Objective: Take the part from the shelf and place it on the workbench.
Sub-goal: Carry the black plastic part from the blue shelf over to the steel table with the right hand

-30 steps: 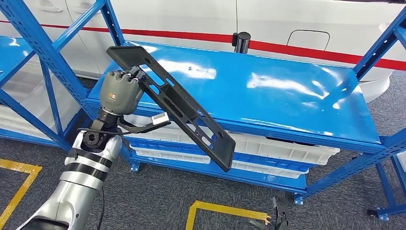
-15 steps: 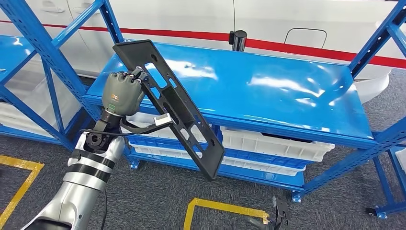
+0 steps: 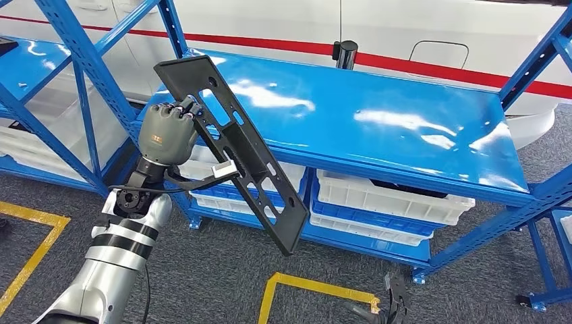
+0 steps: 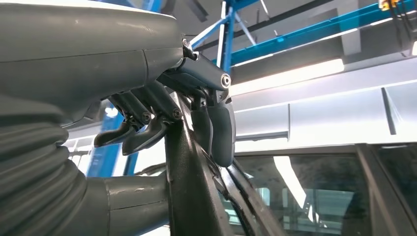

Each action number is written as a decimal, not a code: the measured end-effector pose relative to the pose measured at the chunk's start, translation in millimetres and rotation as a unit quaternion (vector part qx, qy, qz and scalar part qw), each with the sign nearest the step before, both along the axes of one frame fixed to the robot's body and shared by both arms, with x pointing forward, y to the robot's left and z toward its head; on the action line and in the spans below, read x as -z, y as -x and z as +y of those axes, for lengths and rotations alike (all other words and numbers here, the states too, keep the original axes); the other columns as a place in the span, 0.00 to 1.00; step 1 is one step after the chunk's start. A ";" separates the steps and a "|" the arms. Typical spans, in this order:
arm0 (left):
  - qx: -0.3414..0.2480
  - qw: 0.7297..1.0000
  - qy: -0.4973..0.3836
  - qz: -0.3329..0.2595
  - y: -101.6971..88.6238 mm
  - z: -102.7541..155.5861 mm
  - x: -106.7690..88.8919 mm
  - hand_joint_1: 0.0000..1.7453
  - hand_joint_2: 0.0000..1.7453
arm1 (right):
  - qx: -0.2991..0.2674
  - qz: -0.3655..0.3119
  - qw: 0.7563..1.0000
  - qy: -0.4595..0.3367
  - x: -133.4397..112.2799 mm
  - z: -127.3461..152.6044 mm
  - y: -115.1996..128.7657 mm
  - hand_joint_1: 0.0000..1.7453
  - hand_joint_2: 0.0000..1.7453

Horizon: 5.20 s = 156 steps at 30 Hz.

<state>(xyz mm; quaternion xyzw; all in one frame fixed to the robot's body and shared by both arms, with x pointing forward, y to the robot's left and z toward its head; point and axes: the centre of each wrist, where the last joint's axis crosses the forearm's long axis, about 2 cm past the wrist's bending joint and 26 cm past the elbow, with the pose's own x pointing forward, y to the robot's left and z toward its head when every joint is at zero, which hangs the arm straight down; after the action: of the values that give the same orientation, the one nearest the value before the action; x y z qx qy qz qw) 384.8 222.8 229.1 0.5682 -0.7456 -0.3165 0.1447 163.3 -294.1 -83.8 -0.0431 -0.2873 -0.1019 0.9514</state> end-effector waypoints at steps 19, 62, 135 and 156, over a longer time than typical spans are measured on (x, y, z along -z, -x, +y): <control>0.003 1.000 0.002 -0.003 -0.9 -1.4 -2.4 1.00 1.00 | 0.002 -0.006 1.000 -0.002 -1.8 1.3 -5.0 0.00 1.00; 0.019 0.999 0.013 0.024 4.5 -13.4 12.9 1.00 1.00 | 0.034 -0.013 0.999 -0.001 1.2 -6.3 3.6 0.00 1.00; 0.016 0.999 0.013 0.036 12.9 -23.7 22.5 1.00 1.00 | 0.053 -0.052 0.997 -0.011 -2.7 -6.3 -7.4 0.00 1.00; 0.007 1.000 0.014 0.017 16.8 -14.9 16.5 1.00 1.00 | 0.060 -0.059 0.996 -0.013 -2.9 -5.8 -7.7 0.00 1.00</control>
<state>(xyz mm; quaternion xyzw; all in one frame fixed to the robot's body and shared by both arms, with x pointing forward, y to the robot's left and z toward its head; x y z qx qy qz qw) 368.0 207.9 212.6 0.5555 -0.7512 -0.3170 0.1632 171.0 -299.9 -80.9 -0.0421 -0.3386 -0.1647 0.9254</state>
